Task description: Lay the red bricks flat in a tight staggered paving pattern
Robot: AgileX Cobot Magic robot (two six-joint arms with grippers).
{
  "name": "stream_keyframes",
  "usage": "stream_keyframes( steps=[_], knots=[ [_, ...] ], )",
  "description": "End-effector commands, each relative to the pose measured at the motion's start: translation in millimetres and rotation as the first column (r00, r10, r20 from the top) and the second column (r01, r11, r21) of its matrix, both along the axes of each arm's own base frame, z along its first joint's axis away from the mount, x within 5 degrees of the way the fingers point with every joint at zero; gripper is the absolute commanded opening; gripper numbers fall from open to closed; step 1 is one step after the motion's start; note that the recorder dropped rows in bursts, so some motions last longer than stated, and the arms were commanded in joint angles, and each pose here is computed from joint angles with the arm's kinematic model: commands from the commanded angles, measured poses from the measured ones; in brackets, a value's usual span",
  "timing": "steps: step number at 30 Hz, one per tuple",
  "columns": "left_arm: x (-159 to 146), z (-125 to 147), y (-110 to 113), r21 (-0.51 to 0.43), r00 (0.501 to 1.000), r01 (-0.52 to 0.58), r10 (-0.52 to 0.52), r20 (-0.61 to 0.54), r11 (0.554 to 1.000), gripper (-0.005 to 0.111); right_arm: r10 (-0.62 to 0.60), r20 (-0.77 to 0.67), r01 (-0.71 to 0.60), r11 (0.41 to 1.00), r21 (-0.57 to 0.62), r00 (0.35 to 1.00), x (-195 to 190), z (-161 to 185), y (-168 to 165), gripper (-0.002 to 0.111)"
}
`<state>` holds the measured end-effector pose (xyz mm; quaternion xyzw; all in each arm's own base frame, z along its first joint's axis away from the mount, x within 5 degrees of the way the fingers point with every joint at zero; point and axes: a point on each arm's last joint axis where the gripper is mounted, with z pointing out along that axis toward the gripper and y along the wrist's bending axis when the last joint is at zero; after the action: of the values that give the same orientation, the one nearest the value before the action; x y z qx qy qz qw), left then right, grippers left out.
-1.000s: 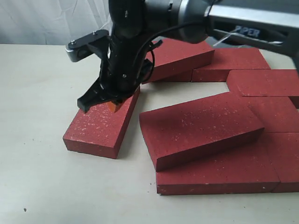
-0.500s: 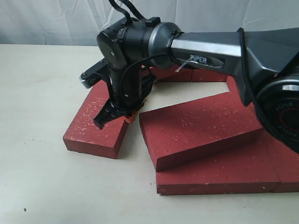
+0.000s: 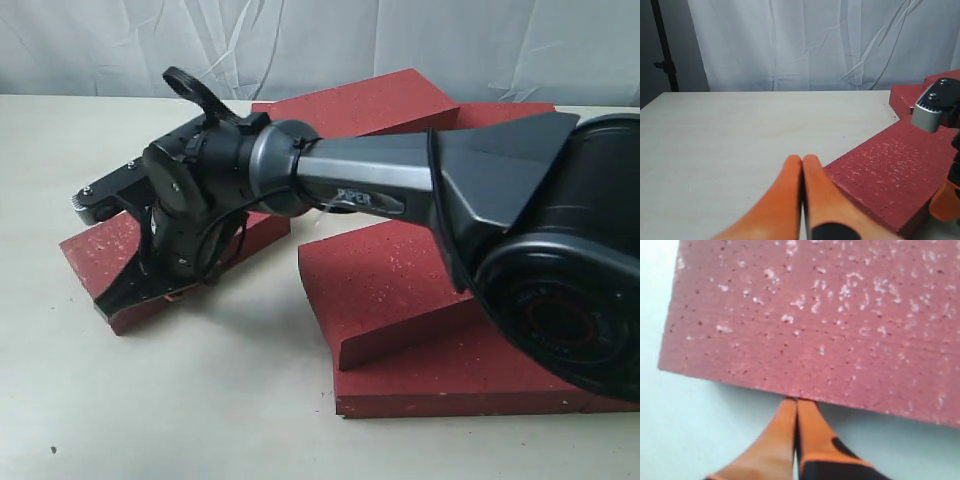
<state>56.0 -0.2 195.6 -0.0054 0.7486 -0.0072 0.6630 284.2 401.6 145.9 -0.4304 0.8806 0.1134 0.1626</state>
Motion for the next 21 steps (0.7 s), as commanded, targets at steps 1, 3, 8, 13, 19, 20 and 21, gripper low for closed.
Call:
stream_keyframes(
  steps=[1, 3, 8, 13, 19, 20, 21],
  knots=[
    [0, -1, -1, -0.002, 1.000, 0.009, -0.009, 0.008, 1.000, 0.000, -0.044, -0.011, 0.045, 0.993, 0.110, 0.999, 3, -16, 13, -0.001],
    [0, -1, -1, -0.002, 1.000, 0.009, -0.009, 0.008, 1.000, 0.000, -0.060, -0.010, 0.060, 0.987, 0.150, 0.998, 4, -15, 16, -0.001],
    [0, -1, -1, -0.002, 1.000, 0.009, -0.009, 0.008, 1.000, 0.000, -0.075, -0.019, 0.077, 0.984, 0.159, 0.997, 8, 8, 7, -0.001],
    [0, -1, -1, -0.002, 1.000, 0.009, -0.009, 0.008, 1.000, 0.000, -0.112, -0.075, 0.115, 0.992, 0.046, 0.991, 24, 11, -20, -0.001],
    [0, -1, -1, -0.002, 1.000, 0.009, -0.009, 0.008, 1.000, 0.000, -0.189, -0.003, 0.189, 0.981, -0.052, 0.982, 43, 5, -40, -0.001],
    [0, -1, -1, -0.002, 1.000, 0.009, -0.009, 0.008, 1.000, 0.000, -0.201, 0.009, 0.201, 0.978, -0.047, 0.980, 45, 2, -40, -0.001],
    [0, -1, -1, -0.002, 1.000, 0.009, -0.009, 0.008, 1.000, 0.000, -0.206, 0.012, 0.207, 0.978, -0.040, 0.978, 46, -1, -39, -0.001]
  ],
)
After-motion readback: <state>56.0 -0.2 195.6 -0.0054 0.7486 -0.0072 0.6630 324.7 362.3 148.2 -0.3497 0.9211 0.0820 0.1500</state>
